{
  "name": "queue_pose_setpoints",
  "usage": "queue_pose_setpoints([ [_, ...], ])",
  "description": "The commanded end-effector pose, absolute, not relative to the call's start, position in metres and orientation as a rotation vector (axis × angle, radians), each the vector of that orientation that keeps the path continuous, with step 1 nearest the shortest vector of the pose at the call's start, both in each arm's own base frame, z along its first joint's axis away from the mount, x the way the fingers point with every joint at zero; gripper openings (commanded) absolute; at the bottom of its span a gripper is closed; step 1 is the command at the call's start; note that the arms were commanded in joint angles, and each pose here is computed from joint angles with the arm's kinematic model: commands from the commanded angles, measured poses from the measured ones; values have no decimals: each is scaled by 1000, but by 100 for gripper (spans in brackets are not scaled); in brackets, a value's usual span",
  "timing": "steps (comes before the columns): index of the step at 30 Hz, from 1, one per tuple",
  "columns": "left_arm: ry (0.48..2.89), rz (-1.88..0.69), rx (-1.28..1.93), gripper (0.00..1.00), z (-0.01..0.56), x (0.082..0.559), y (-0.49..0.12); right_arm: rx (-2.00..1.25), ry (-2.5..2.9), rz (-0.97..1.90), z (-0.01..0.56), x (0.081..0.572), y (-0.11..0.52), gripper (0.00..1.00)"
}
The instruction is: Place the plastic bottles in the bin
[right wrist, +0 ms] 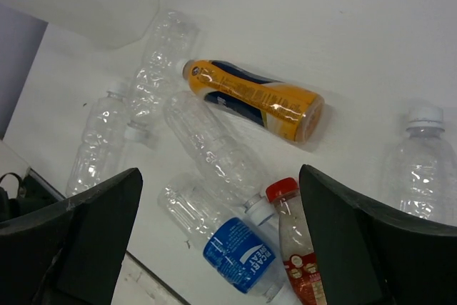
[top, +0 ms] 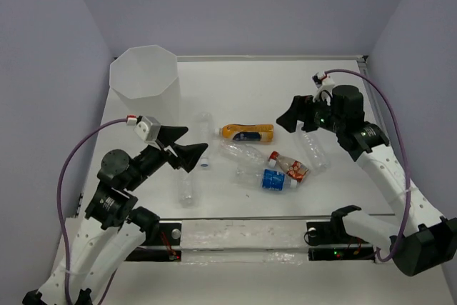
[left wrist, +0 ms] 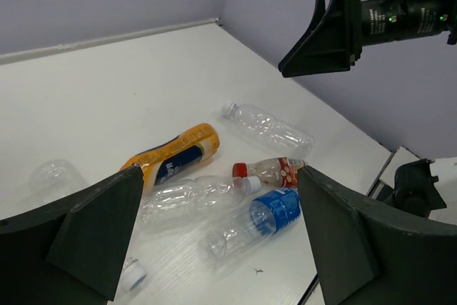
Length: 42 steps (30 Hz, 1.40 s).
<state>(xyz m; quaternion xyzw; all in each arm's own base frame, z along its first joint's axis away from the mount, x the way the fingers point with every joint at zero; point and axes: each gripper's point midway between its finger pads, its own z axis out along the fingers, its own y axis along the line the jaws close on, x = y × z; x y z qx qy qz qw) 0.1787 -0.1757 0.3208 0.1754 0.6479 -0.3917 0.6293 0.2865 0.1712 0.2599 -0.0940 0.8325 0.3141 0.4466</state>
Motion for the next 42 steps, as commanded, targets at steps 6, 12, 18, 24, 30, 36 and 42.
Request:
queue_pose_setpoints([
  [6,1571,-906,310,99,328,210,-187,-162,1930,565,276,313,146,95],
  [12,1825,-760,123,87,286,269,-189,-131,1937,613,254,305,148,94],
  [18,1958,-507,-31,70,249,305,-188,-104,1886,650,257,294,147,93],
  [24,2070,-143,-107,73,195,343,-186,-140,1870,741,250,284,159,93],
  [30,2103,38,-135,81,167,376,-188,-158,1874,785,244,276,163,93],
  [36,2160,138,-127,85,131,406,-189,-184,1853,832,249,264,167,92],
  [42,2219,187,-123,85,96,418,-180,-184,1860,849,245,258,168,92],
])
